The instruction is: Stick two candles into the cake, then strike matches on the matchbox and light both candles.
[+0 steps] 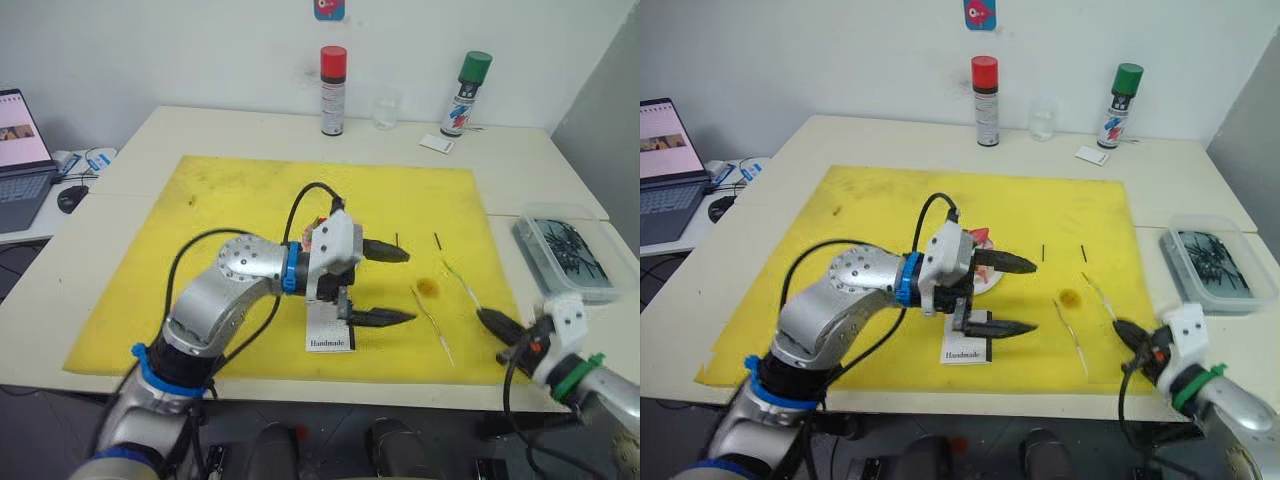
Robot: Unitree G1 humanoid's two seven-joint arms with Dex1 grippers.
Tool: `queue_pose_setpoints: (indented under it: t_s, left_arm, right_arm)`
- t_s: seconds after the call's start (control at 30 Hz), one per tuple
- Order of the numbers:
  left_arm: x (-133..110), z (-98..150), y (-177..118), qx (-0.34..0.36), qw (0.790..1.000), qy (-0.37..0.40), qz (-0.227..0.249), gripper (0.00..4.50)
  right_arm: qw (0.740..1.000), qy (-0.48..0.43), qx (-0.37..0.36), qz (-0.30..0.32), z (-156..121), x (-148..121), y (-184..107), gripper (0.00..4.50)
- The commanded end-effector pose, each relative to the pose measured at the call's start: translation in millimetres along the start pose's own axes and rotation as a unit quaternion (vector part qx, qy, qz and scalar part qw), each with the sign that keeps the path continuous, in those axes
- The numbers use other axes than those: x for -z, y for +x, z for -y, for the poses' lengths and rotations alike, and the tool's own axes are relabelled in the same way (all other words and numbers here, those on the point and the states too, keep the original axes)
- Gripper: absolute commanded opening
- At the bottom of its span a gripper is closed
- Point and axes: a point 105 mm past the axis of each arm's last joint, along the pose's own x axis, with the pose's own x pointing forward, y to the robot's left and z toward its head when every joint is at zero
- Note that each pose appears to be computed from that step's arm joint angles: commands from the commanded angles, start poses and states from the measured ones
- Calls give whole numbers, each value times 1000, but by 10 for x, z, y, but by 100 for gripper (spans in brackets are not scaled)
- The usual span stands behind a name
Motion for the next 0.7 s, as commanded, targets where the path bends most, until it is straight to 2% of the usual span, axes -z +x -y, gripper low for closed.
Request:
queue_pose_setpoints:
  t_s: [0.03,0.13,0.23,0.3,0.7]
  left_arm:
    - [-44,-201,-61,-110,984,-113,78,385]
    - [-57,-253,4,-148,964,-184,122,290]
    - [-110,-264,104,-151,952,-222,146,195]
    - [-163,-285,158,-149,946,-238,161,195]
    - [-196,-395,310,-151,933,-268,185,195]
  right_arm:
    - [996,-29,-13,86,-155,-396,138,0]
    - [992,-55,-36,112,-282,-521,274,0]
    - [988,-63,-51,133,-350,-616,351,0]
    - [986,-69,-62,141,-390,-661,375,0]
    - [978,-86,-98,160,-482,-830,393,0]
